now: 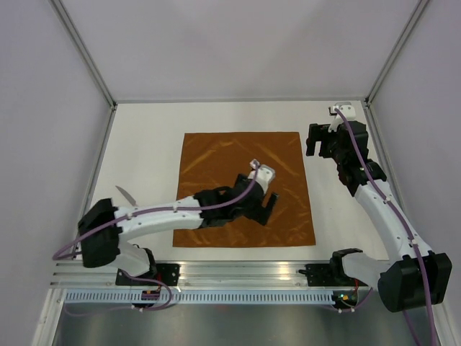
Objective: Fold the napkin, place the utensils inside, and roll it up
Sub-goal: Fold the napkin
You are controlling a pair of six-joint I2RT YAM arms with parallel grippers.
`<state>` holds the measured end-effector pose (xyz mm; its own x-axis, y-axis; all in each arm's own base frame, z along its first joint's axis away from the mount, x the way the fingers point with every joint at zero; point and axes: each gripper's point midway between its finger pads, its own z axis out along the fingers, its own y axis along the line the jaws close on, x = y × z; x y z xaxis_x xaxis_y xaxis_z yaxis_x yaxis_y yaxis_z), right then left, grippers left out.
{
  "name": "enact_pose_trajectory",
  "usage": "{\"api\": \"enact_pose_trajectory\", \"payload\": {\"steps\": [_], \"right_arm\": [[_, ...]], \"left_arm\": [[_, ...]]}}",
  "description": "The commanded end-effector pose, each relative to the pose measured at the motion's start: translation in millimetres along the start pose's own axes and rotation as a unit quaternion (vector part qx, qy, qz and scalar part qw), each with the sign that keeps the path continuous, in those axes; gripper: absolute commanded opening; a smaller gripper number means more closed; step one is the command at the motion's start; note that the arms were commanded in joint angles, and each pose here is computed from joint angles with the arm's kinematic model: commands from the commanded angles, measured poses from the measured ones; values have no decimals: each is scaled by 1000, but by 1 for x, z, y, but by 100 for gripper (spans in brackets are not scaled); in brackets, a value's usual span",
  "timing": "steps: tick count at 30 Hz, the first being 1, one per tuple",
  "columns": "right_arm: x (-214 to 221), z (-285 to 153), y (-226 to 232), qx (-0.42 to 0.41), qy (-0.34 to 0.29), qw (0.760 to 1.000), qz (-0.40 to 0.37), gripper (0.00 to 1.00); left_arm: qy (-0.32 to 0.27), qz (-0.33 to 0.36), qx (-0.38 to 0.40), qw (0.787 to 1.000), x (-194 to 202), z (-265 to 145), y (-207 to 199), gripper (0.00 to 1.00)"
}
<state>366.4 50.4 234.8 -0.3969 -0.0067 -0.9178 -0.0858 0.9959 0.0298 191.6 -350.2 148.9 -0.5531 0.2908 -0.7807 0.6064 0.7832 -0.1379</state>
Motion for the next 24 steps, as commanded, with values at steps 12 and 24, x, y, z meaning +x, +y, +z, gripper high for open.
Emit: {"api": "enact_pose_trajectory", "payload": {"steps": [12, 24], "right_arm": [[-14, -2, -9, 29, -14, 999, -5, 98], [-15, -2, -10, 32, -15, 999, -5, 98]], "left_arm": [[-47, 57, 83, 994, 13, 99, -157, 83], [-15, 76, 115, 990, 50, 136, -196, 74]]}}
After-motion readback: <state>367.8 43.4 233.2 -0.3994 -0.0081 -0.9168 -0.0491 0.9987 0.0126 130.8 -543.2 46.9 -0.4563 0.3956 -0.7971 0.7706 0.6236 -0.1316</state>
